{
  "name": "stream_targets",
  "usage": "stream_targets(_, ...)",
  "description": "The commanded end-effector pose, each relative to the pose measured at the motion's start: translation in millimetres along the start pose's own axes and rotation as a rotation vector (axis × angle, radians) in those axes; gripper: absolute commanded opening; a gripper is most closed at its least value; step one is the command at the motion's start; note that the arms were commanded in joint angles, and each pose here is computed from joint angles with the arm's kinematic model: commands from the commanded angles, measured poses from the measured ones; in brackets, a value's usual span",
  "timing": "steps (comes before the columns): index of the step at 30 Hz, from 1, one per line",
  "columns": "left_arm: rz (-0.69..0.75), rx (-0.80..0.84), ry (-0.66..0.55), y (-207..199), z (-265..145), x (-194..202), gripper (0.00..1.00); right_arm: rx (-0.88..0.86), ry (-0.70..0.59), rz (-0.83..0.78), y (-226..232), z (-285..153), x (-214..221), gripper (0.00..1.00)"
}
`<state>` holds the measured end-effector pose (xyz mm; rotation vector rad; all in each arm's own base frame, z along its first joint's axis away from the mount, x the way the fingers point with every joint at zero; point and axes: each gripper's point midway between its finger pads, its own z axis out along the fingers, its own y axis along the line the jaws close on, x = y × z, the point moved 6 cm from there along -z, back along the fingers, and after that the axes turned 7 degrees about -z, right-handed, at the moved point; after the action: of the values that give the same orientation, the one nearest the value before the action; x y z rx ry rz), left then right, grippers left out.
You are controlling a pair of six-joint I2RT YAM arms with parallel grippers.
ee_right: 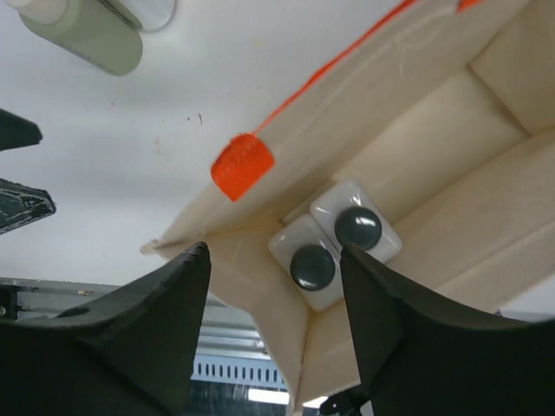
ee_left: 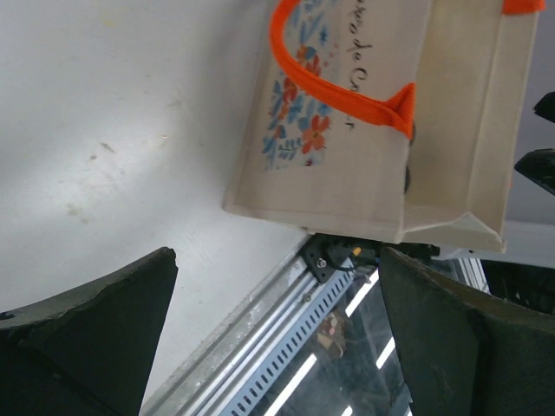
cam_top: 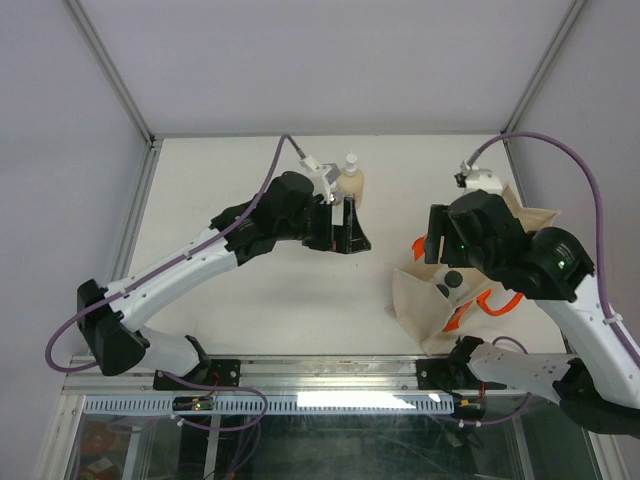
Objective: Take the personal care products out of the canvas bag
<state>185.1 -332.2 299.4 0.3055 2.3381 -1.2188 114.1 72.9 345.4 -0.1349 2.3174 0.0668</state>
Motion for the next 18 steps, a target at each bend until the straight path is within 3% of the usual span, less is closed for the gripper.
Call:
stream_targets(1, 0.071, 0.205, 0.041, -52.2, 18.2, -5.3, 0.99, -0.004, 0.051, 0.154, -11.8, -10.1, 30.0, 0.58)
stream_targets(9, 0.106, 0.247, 0.171, -65.2, 55.1, 20.5, 0.99, -0.025, 0.090, 0.265, -17.6, -3.2, 66.2, 0.44)
stream_targets(12, 0.108, 0.233, 0.200, -57.4, 59.0, 27.9, 0.99, -0.054, 0.146, 0.256, -11.0, 4.6, 78.5, 0.37)
stream_targets(18, 0.128, 0.145, 0.271, -26.4, 62.4, 54.2, 0.99, -0.184, 0.263, 0.368, 8.0, 14.4, 109.4, 0.34)
